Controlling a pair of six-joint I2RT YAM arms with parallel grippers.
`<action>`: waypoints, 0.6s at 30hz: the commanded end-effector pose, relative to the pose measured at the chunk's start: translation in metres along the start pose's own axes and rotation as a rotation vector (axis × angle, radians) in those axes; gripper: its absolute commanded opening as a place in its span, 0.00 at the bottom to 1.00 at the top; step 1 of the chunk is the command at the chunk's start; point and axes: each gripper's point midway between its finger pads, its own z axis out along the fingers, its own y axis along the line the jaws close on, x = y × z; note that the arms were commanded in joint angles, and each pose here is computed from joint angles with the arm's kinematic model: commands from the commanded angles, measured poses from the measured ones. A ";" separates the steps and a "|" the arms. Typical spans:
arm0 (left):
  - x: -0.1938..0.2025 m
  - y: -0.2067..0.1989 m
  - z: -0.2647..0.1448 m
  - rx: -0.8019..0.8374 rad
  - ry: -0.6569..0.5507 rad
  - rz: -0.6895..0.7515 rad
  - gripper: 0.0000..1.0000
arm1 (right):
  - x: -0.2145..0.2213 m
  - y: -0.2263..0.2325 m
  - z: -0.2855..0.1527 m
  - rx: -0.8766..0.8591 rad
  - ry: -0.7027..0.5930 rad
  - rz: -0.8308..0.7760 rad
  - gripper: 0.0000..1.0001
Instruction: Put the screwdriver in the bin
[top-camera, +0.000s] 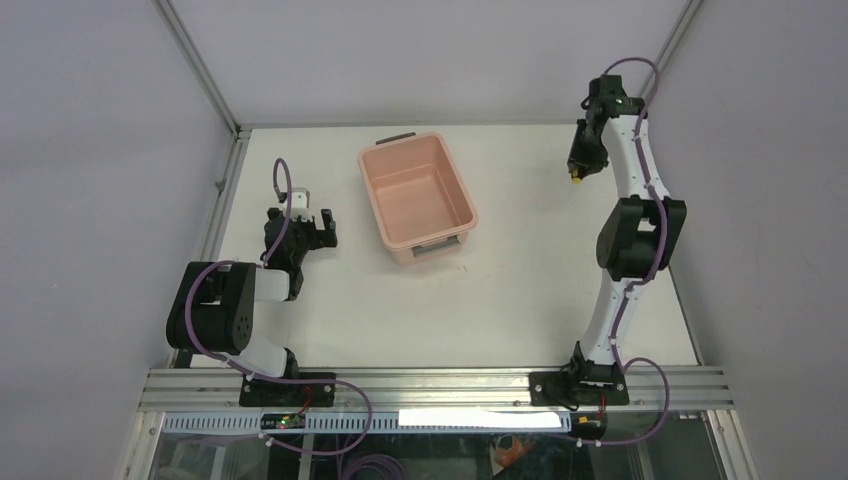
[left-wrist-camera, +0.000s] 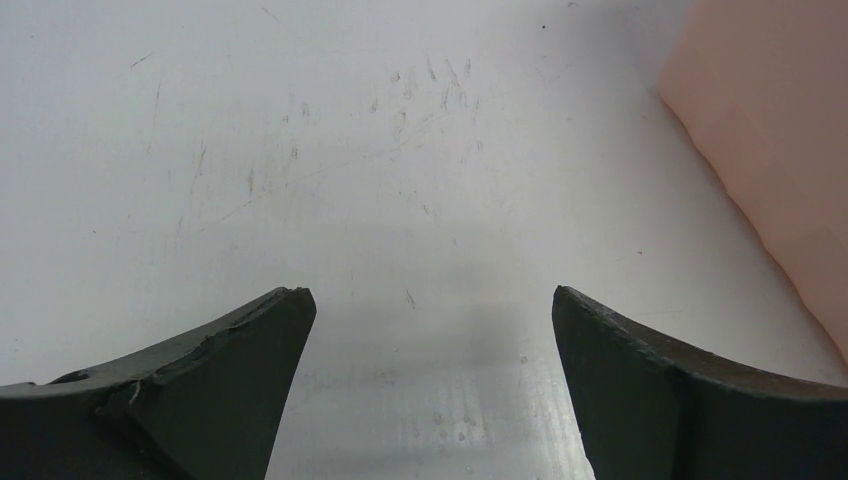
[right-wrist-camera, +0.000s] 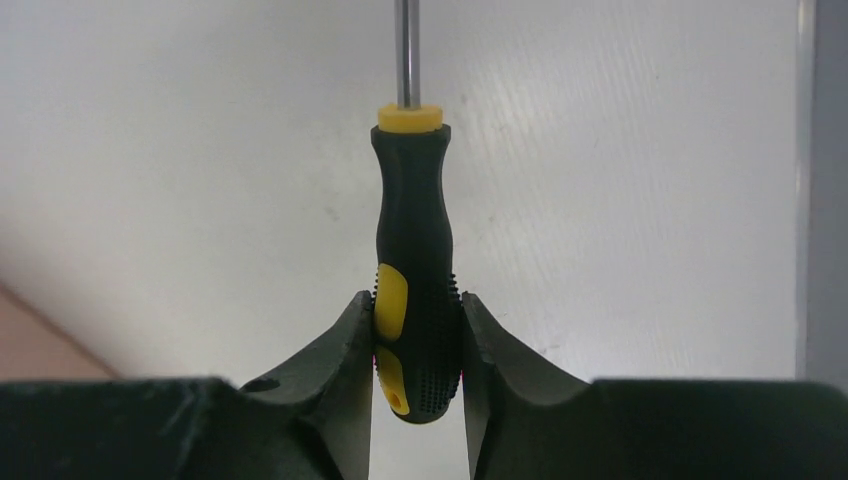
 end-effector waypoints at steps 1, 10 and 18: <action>-0.017 -0.006 -0.001 0.018 -0.054 -0.015 0.99 | -0.009 0.050 -0.128 -0.052 -0.199 -0.026 0.00; -0.017 -0.005 -0.001 0.017 -0.054 -0.015 0.99 | 0.072 0.244 -0.203 -0.335 -0.288 -0.325 0.00; -0.017 -0.006 -0.001 0.017 -0.054 -0.015 0.99 | 0.142 0.320 -0.158 -0.456 -0.216 -0.425 0.00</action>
